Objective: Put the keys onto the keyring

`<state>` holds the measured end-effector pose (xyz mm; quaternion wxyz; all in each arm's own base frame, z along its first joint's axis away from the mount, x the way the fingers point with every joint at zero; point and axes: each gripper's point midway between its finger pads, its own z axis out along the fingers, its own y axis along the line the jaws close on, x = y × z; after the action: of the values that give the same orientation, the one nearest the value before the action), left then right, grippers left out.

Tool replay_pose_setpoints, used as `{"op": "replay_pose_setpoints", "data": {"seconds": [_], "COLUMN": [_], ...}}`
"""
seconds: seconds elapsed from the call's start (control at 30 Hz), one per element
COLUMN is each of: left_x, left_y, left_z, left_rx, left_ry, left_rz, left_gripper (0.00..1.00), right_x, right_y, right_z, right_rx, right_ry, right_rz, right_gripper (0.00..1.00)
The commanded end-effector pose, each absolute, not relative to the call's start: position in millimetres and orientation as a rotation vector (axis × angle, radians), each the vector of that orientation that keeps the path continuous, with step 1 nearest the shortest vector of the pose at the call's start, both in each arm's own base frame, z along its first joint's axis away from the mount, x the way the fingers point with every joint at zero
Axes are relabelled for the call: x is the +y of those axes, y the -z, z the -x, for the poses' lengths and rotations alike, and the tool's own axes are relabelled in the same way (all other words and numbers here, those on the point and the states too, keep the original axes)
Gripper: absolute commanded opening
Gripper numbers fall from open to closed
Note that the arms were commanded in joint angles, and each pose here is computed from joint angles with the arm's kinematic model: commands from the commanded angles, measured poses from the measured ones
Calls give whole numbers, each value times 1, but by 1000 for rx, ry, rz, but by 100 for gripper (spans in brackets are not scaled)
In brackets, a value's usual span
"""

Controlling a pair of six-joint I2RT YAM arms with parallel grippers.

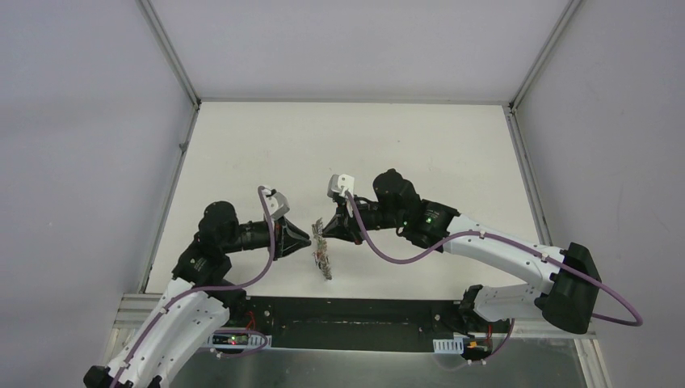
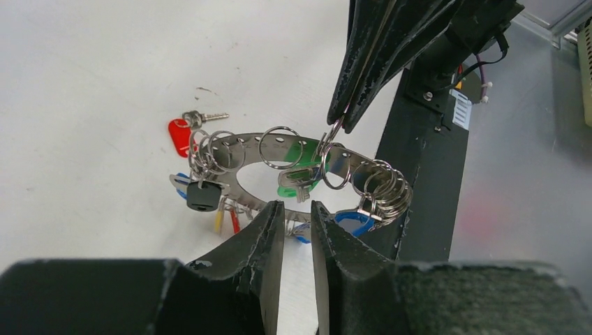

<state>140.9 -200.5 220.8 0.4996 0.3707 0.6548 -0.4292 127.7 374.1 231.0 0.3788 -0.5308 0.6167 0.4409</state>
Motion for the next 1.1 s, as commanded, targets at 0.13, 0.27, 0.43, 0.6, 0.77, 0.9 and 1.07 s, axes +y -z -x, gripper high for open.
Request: {"op": "replay_pose_setpoints", "data": {"seconds": [0.13,0.27,0.43,0.6,0.77,0.9,1.07], "left_x": [-219,-220,-209,-214,-222,-227,-228], "left_y": [-223,-231,-244,-260,-269,-265,-265], "left_z": [-147,-150,-157,-150,-135,-127,-124], "left_rx": [1637,1626,1589,1502,1437,1440,1431], "left_ry": [1006,995,923,990,1081,1129,1134], "left_rz": [-886,-866,-784,-770,-840,-887,-917], "left_gripper": [23,23,23,25,26,25,25], "right_x": [385,384,383,383,384,384,384], "right_y": [-280,-280,-279,-278,-277,-276,-276], "right_z": [-134,-133,-133,-133,-133,-134,-134], "right_rx": [1420,1420,1421,1423,1425,1428,1428], "right_ry": [-1149,-1149,-1149,-1149,-1148,-1148,-1148], "right_rz": [1284,1284,1284,1285,1286,1287,1287], "right_gripper": [0,0,0,0,0,0,0]}}
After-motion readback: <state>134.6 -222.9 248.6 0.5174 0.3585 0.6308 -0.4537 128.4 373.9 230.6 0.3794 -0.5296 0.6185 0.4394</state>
